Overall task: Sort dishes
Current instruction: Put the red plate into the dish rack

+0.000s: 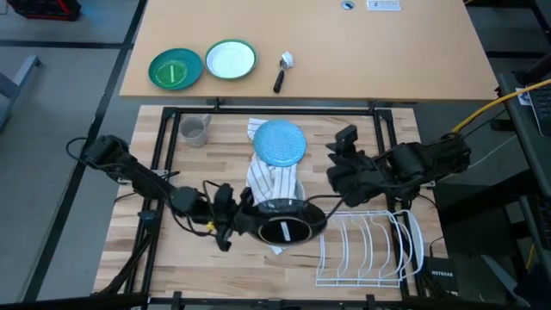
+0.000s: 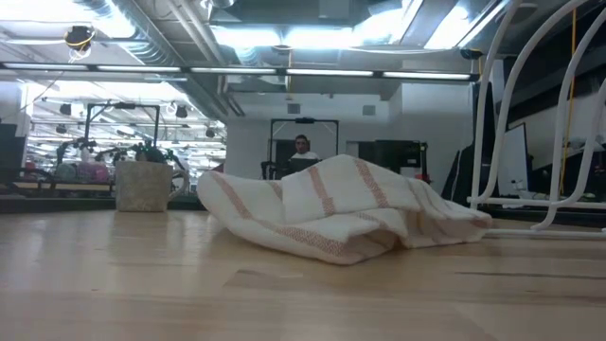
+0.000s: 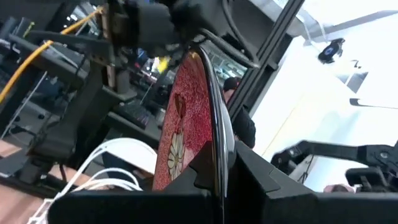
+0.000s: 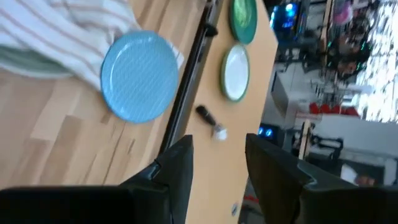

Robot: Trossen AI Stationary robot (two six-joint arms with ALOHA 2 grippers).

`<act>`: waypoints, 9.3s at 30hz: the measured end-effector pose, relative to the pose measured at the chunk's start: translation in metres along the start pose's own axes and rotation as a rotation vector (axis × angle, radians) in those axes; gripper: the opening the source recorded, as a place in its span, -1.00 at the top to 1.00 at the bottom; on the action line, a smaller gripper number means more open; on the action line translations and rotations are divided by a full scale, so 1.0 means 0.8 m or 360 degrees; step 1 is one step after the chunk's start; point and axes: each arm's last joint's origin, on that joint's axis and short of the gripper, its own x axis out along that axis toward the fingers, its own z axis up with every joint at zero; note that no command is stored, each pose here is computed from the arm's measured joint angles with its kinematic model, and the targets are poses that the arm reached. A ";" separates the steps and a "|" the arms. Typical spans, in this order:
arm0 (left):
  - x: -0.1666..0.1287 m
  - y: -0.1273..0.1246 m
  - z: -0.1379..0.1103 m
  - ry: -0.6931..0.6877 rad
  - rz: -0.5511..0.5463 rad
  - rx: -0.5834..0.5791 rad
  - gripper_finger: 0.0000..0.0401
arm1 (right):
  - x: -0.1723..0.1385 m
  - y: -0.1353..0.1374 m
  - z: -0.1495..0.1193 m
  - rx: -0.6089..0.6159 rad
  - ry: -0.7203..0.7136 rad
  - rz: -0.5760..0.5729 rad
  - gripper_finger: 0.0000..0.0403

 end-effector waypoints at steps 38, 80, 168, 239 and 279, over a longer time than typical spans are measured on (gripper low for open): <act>0.173 0.024 -0.094 -0.0293 0.0598 -0.0577 0.91 | -0.008 0.194 -0.151 0.0164 -0.0188 0.0390 0.26; 0.182 -0.003 -0.086 -0.0281 0.0687 -0.0330 0.91 | -0.078 0.154 -0.118 0.0339 -0.0534 0.1014 0.26; 0.188 0.000 -0.027 -0.0468 0.0659 0.0069 0.90 | -0.067 0.213 -0.054 0.0001 -0.0233 0.0724 0.26; 0.186 -0.007 -0.033 -0.0381 0.0677 0.0224 0.90 | -0.141 0.236 -0.042 -0.0155 -0.0115 0.1271 0.26; 0.186 0.000 -0.047 -0.0175 0.0757 0.0426 0.90 | -0.061 0.232 -0.026 -0.0391 -0.0105 0.0574 0.93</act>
